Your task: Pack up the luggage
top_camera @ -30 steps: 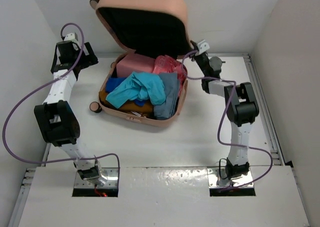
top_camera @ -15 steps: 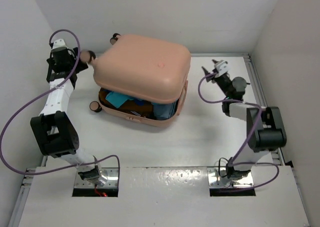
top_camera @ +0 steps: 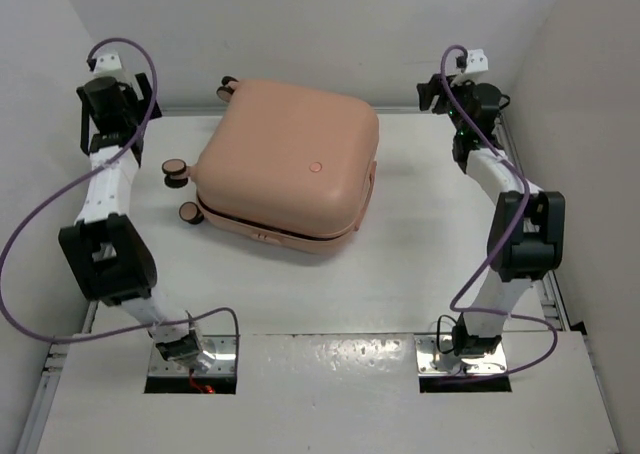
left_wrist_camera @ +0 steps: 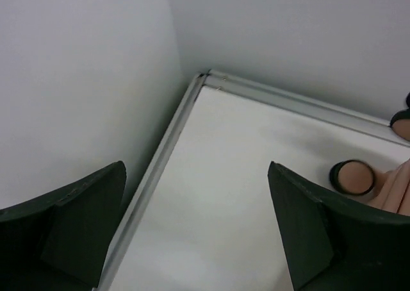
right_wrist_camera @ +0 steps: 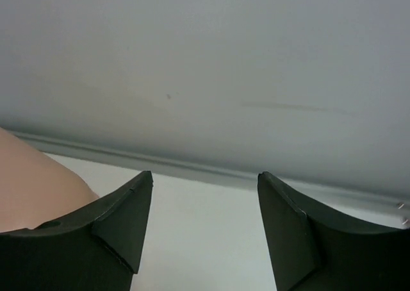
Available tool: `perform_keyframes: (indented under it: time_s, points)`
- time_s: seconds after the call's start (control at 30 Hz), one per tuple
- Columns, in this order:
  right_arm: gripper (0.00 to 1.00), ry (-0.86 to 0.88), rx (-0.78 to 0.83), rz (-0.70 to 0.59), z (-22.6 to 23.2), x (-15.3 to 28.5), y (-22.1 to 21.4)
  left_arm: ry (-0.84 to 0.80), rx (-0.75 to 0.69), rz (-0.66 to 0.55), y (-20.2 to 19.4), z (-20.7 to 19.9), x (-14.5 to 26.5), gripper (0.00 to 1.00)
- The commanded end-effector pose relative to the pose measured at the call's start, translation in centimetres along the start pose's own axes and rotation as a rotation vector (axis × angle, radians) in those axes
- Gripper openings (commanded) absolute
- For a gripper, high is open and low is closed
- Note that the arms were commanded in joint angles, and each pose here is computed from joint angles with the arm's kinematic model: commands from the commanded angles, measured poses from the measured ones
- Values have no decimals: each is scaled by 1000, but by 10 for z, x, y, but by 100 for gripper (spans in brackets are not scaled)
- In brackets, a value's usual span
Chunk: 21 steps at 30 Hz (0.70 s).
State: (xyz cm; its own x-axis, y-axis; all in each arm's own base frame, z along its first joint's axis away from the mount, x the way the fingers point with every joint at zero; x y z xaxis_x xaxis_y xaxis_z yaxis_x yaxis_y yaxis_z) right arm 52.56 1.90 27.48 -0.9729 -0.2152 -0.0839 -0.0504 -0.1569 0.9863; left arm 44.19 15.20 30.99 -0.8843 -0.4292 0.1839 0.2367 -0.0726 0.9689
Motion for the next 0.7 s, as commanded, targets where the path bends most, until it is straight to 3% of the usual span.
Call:
perform_keyframes:
  time_s: [0.0,0.03,0.1,0.13,0.2,0.23,0.33,0.37,0.43,0.5,0.53,0.6,0.63,0.67]
  points:
    - [65,7,-222,175,15,-12,-24,-253,-8,65,-9,-41,-36,97]
    - [64,-8,-264,258,16,-10,-34,-294,2,134,-37,-53,-57,97]
    - [60,-11,-318,311,21,-4,-42,-352,6,182,-37,-63,-73,92]
    - [51,-9,-333,406,36,7,-57,-426,0,193,-44,-74,-76,90]
    - [43,-27,-372,490,40,24,-80,-495,-20,212,-56,-88,-81,80]
    - [36,-11,-359,498,46,28,-82,-564,-44,221,-64,-99,-75,78]
    - [29,-6,-310,450,41,24,-96,-527,-54,220,-66,-90,-54,72]
    - [29,-27,-273,389,34,10,-83,-490,-22,184,-61,-79,-38,70]
    - [29,-63,-257,384,16,-6,-95,-424,9,128,-53,-63,-18,70]
    - [43,-94,-227,297,-5,-42,-90,-351,3,85,-49,-49,4,70]
    - [48,-112,-211,251,-12,-52,-87,-331,-9,115,-66,-46,17,70]
    - [58,-110,-180,198,-23,-91,-89,-244,-16,115,-60,-30,40,70]
    - [60,-87,-163,149,-22,-109,-65,-228,-31,191,-80,-27,49,70]
    - [63,-92,-168,195,-28,-119,-96,-194,-16,220,-87,-23,54,70]
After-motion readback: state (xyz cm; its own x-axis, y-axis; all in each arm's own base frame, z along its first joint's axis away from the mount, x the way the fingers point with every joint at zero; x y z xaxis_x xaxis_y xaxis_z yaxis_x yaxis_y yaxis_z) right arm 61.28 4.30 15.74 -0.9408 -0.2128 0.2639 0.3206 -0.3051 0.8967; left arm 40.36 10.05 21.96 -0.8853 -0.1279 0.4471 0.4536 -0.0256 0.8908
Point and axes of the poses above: each gripper's point midway between its finger pads, its own x axis back along the fingers, its own z axis along the line the jaws close on, y = z × x, the point moved 4 cm from there along x, back along the fingers, and after that the axes turned 8 degrees about -x, right-handed, at the moved point
